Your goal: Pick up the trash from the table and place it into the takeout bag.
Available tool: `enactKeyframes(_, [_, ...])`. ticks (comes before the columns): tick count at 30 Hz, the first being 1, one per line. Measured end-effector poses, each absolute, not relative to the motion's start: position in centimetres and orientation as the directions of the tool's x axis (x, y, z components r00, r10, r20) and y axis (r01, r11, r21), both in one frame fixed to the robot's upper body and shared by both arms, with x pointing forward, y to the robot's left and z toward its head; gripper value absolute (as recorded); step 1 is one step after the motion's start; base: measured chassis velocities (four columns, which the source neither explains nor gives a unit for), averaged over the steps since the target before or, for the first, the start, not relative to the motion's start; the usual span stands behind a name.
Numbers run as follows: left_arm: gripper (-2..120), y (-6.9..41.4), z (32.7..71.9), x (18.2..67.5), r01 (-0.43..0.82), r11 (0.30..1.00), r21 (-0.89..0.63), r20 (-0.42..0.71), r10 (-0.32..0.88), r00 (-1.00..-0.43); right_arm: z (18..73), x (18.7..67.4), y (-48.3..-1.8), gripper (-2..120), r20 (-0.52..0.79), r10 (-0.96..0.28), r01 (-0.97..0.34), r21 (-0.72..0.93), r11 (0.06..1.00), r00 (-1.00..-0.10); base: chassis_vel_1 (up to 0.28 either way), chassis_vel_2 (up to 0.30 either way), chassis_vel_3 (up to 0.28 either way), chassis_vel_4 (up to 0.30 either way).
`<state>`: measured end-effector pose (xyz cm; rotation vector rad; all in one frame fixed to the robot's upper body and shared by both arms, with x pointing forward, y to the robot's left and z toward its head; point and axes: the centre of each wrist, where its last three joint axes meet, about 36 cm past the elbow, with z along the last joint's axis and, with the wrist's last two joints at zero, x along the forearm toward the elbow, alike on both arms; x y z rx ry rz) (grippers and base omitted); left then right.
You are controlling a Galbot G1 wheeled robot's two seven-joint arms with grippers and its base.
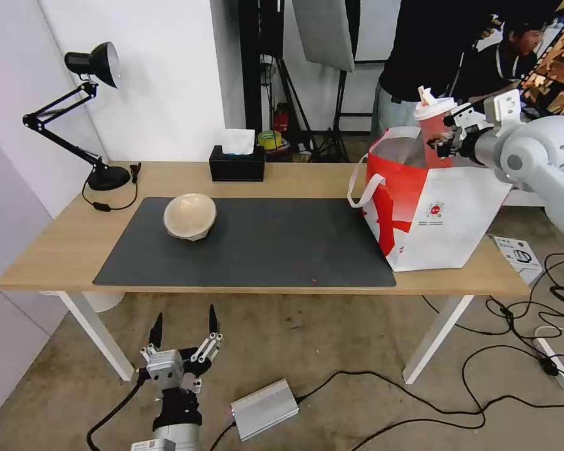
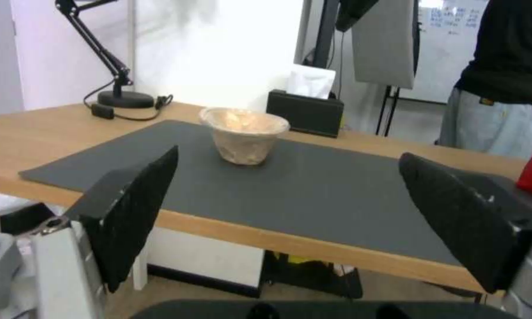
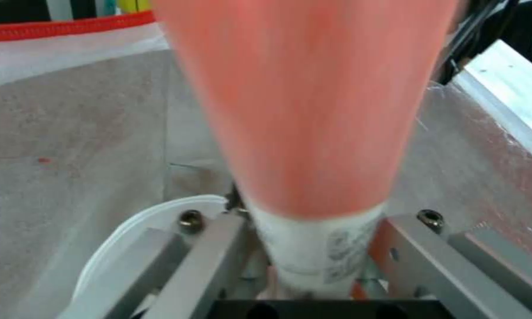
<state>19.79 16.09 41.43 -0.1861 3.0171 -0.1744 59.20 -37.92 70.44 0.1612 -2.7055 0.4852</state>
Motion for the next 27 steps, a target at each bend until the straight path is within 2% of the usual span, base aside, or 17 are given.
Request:
enactKeyframes(4, [100, 16.0, 41.54, 19.74, -0.116, 0.985, -0.125, -0.105, -0.129, -0.986, 70.41, 58.91, -38.15, 38, 0.393, -0.04, -0.175, -0.316, 0.932, -0.919, 0.0, 0.0, 0.0, 0.0])
enactKeyframes(5, [100, 16.0, 41.54, 19.74, -0.116, 0.985, -0.125, -0.105, -0.129, -0.986, 70.41, 58.91, -38.15, 38, 0.393, -0.04, -0.175, -0.316, 0.932, -0.919, 0.0, 0.0, 0.0, 0.0])
enactKeyframes(8, [100, 15.98, 41.57, 19.71, -0.115, 0.986, -0.125, -0.105, -0.128, -0.986, 70.4, 58.8, -38.31, 52, 0.395, -0.037, -0.175, -0.318, 0.932, -0.918, 0.0, 0.0, 0.0, 0.0])
enactKeyframes(9, [100, 15.98, 41.57, 19.71, -0.115, 0.986, -0.125, -0.105, -0.128, -0.986, 70.4, 58.8, -38.31, 52, 0.395, -0.037, -0.175, -0.318, 0.932, -0.918, 0.0, 0.0, 0.0, 0.0])
enactKeyframes(13, [100, 16.18, 41.84, 20.12, -0.122, 0.984, -0.127, -0.118, -0.137, -0.984, 70.19, 58.45, -38.31, 70, 0.403, -0.043, -0.187, -0.325, 0.927, -0.914, 0.0, 0.0, 0.0, 0.0])
enactKeyframes(14, [100, 16.18, 41.84, 20.12, -0.122, 0.984, -0.127, -0.118, -0.137, -0.984, 70.19, 58.45, -38.31, 70, 0.403, -0.043, -0.187, -0.325, 0.927, -0.914, 0.0, 0.0, 0.0, 0.0])
enactKeyframes(16, [100, 16.36, 42.17, 20.34, -0.125, 0.984, -0.13, -0.119, -0.141, -0.983, 69.8, 58.29, -38.31, 80, 0.412, -0.047, -0.196, -0.327, 0.925, -0.91, 0.0, 0.0, 0.0, 0.0])
enactKeyframes(17, [100, 16.36, 42.17, 20.34, -0.125, 0.984, -0.13, -0.119, -0.141, -0.983, 69.8, 58.29, -38.31, 80, 0.412, -0.047, -0.196, -0.327, 0.925, -0.91, 0.0, 0.0, 0.0, 0.0])
enactKeyframes(20, [100, 16.4, 42.16, 20.24, -0.125, 0.984, -0.129, -0.114, -0.14, -0.984, 69.61, 58.24, -38.43, 95, 0.417, -0.047, -0.199, -0.33, 0.923, -0.908, 0.0, 0.0, 0.0, 0.0])
enactKeyframes(27, [100, 16.24, 42.18, 20.13, -0.129, 0.983, -0.133, -0.11, -0.144, -0.983, 70.15, 58.3, -38.62, 100, 0.408, -0.045, -0.194, -0.333, 0.923, -0.912, 0.0, 0.0, 0.0, 0.0])
